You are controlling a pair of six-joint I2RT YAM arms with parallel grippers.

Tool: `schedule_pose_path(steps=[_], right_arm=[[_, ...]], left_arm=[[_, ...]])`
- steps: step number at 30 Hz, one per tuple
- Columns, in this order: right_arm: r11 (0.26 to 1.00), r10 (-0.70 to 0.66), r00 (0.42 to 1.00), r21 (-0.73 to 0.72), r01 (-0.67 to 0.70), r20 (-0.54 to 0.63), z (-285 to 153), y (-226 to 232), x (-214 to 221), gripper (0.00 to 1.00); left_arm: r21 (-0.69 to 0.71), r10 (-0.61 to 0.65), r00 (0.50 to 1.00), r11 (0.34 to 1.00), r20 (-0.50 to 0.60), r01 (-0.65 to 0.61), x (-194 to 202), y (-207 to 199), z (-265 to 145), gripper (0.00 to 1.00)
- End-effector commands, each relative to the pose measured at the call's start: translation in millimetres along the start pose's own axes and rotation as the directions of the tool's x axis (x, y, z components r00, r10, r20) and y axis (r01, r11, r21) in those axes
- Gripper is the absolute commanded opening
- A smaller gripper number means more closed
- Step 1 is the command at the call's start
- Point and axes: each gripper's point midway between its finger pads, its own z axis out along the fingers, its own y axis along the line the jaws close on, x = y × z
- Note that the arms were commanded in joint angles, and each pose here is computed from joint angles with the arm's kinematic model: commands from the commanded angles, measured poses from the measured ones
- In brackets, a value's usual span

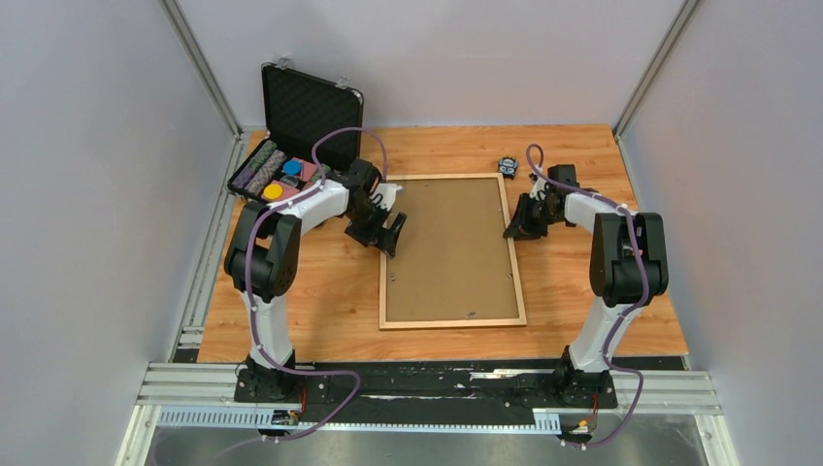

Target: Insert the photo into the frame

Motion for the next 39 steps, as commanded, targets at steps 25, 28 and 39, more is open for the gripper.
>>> schedule_pose_path(steps=[25,28,39], right_arm=[[0.998,0.022,0.996,-0.06,-0.017,0.09,5,9,-28,0.0],[0.998,0.022,0.996,-0.058,-0.017,0.088,6,7,-28,0.0],[0.998,0.033,0.995,-0.06,-0.028,0.09,5,2,-29,0.0]], left_arm=[[-0.095,0.072,0.997,0.993,-0.035,-0.075,27,-25,7,0.9],[-0.114,0.079,0.996,0.99,-0.041,-0.083,28,-25,8,0.9],[-0.158,0.119,0.991,0.979,-0.061,-0.127,32,-21,10,0.77]])
